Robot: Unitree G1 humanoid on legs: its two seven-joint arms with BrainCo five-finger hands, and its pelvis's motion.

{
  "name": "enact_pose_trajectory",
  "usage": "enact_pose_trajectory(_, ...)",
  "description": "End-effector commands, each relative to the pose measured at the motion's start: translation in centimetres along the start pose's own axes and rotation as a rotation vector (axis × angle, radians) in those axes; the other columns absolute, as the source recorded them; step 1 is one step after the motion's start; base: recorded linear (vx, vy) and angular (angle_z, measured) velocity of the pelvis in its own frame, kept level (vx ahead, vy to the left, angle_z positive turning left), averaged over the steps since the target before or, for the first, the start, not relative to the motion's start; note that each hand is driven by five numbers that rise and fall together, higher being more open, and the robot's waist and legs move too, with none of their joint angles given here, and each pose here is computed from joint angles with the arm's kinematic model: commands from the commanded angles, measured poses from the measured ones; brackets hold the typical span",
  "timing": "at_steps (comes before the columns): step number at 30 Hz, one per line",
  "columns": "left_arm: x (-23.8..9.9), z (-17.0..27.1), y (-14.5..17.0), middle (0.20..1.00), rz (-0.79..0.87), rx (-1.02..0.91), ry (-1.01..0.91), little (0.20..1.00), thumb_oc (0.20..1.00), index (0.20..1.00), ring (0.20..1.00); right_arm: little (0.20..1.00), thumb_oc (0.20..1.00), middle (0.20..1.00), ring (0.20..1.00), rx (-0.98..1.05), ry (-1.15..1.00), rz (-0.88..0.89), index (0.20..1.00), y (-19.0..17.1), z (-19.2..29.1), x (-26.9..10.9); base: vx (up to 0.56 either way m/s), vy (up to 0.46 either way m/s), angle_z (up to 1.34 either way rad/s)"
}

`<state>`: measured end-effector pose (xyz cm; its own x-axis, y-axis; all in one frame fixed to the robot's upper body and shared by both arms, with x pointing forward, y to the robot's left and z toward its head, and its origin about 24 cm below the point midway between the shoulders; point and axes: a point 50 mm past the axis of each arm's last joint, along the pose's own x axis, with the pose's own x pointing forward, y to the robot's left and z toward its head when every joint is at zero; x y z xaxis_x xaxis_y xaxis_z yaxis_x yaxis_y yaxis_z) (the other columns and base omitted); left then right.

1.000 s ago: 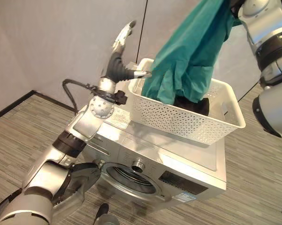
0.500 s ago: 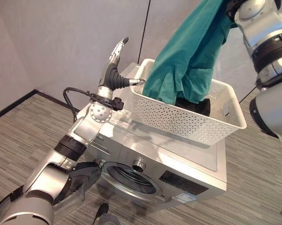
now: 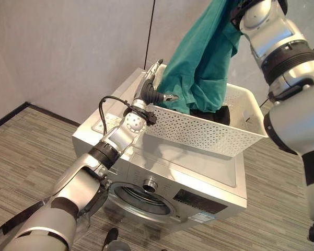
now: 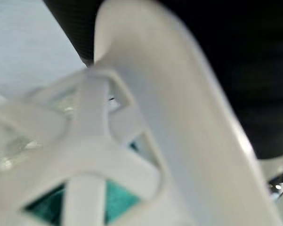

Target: Grab the laundry basket,head to the washer,open it,put in the laundry and shut it.

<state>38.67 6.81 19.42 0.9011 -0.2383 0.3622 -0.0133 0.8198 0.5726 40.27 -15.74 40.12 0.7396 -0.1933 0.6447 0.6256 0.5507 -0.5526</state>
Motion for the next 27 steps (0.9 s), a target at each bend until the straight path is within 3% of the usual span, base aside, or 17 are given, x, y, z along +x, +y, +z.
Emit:
enact_pose_trajectory(1,3.1,5.8,-1.7,1.0,-0.024,0.009,-0.117,1.0,1.0,1.0,1.0,0.2,0.2,0.2,0.2,-0.003,-0.059,-0.106,0.2,-3.6,2.8,1.3,0.0,0.0,0.0)
enact_pose_trajectory(9,4.4,8.0,-2.4,1.0,-0.034,0.115,-0.139,1.0,1.0,1.0,1.0,0.2,0.2,0.2,0.2,0.039,-0.048,-0.078,0.2,-2.6,3.0,1.1,0.0,0.003,-0.09)
enact_pose_trajectory(21,6.8,12.2,3.6,1.0,0.154,0.16,-0.213,1.0,1.0,1.0,1.0,0.2,0.2,0.2,0.2,0.023,-0.04,-0.077,0.2,-3.3,2.8,1.3,0.0,-0.002,-0.05)
enact_pose_trajectory(27,6.8,12.1,3.9,1.0,0.145,0.162,-0.214,1.0,1.0,1.0,1.0,0.2,0.2,0.2,0.2,0.028,-0.038,-0.077,0.2,-3.5,2.7,1.4,0.0,0.0,0.0)
